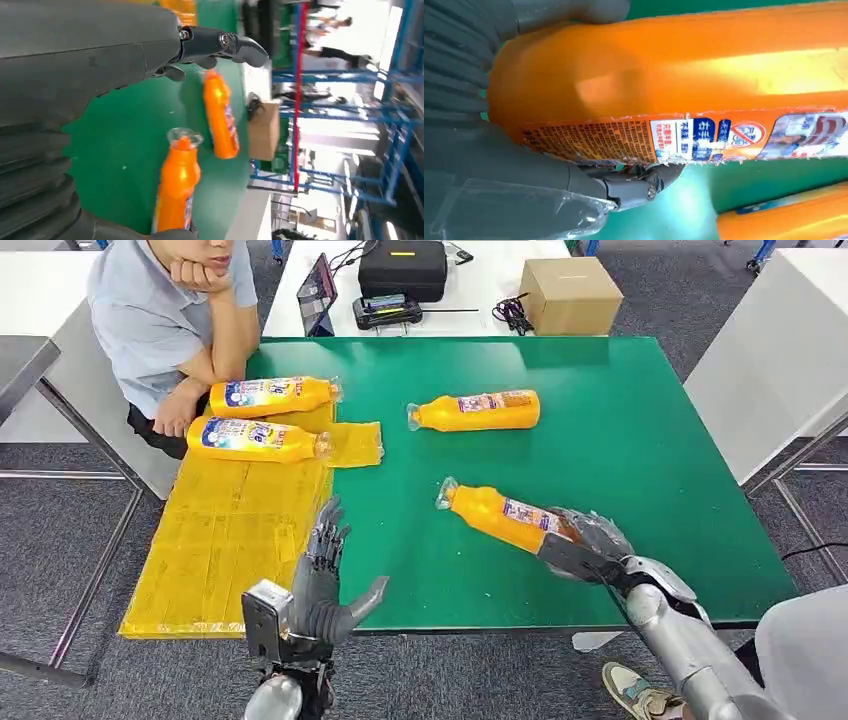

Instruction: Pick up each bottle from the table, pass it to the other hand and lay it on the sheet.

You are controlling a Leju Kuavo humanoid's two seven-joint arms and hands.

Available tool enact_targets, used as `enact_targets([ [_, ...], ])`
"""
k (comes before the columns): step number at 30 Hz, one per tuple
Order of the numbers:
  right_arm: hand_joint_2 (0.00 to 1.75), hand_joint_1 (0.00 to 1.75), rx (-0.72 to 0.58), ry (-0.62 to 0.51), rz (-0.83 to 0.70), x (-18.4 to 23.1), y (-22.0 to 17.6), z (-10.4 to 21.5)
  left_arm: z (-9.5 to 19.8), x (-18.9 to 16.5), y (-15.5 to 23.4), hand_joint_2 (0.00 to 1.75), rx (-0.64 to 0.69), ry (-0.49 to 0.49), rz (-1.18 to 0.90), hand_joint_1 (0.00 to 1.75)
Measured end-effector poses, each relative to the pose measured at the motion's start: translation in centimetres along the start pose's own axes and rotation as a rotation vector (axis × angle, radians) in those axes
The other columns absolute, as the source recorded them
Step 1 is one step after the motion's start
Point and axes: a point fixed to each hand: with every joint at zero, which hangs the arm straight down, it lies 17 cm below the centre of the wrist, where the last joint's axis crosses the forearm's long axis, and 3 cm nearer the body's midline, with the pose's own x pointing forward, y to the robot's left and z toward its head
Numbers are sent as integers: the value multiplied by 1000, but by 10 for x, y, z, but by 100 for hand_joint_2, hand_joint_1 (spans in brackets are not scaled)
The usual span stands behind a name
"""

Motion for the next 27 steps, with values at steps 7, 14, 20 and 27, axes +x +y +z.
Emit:
enact_targets([
  [7, 175, 175, -14, -108, -91, 42, 4, -7, 9, -45, -10, 175, -60, 204, 188, 0],
  [14, 175, 175, -53, -243, -177, 102, 7, -18, 19, -77, -11, 175, -81, 292, 234, 0],
  [20, 175, 175, -71, -303, -237, 130, 11, -16, 14, -80, -6, 175, -73, 279, 225, 0],
  [27, 175, 175, -49, -373, -301, 162, 18, -19, -5, -66, -12, 175, -96, 213, 239, 0],
])
